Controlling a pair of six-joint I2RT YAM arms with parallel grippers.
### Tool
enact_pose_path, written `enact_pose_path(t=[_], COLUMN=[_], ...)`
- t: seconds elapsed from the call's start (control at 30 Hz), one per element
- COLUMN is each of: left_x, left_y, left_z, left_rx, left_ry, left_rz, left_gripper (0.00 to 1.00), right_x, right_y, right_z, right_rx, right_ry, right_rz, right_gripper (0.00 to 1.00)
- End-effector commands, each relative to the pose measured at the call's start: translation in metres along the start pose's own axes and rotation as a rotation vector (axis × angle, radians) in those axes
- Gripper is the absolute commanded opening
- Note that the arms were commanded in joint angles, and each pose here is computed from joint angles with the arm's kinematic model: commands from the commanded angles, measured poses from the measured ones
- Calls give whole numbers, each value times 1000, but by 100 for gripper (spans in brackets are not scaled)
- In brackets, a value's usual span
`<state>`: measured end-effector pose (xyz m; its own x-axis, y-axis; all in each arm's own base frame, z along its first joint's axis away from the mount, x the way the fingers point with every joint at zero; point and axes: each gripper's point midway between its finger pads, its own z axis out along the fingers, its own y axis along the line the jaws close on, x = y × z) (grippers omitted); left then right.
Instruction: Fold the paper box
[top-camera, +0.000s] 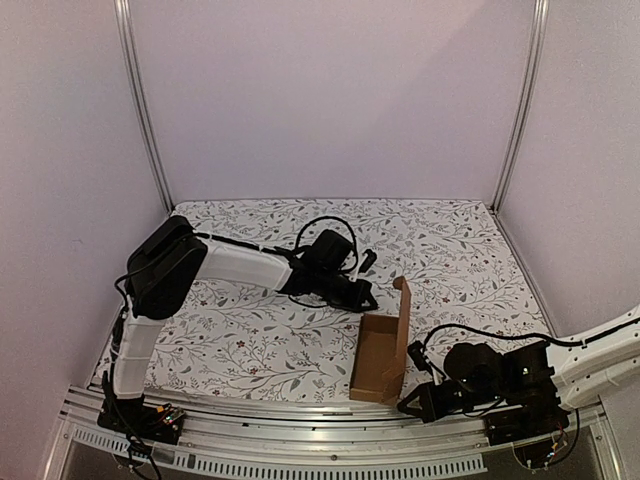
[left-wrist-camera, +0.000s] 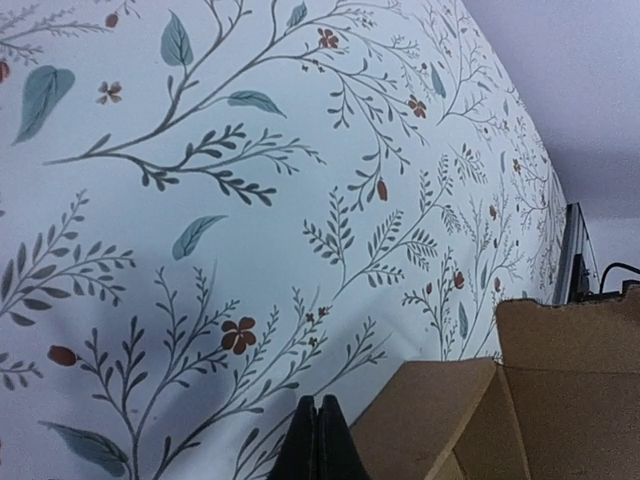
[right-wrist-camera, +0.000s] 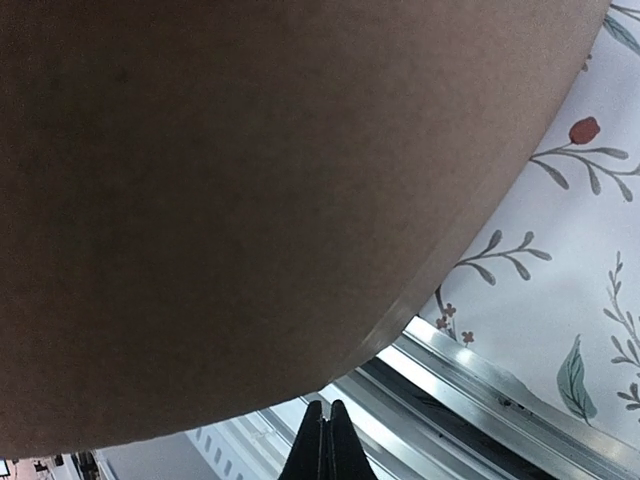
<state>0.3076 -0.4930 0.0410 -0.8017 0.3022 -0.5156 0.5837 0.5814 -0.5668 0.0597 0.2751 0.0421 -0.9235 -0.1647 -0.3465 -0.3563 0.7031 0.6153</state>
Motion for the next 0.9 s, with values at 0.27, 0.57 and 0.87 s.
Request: enact_pose_path(t=[0.27, 0.57, 0.87], left_x=[17, 30, 34], left_y=[10, 13, 16], left_z=[-11, -25, -46], left_rx=[12, -5, -47], left_ry=[4, 0, -27], left_rz=[-31, -38, -36], left_gripper=[0, 0, 0], right_x=[-8, -24, -56], right_y=[12, 3, -8], right_z=[13, 18, 11], right_rx=[4, 62, 102], right_ry=[-16, -63, -157], right_rz=[43, 44, 56], right_gripper=[0, 0, 0])
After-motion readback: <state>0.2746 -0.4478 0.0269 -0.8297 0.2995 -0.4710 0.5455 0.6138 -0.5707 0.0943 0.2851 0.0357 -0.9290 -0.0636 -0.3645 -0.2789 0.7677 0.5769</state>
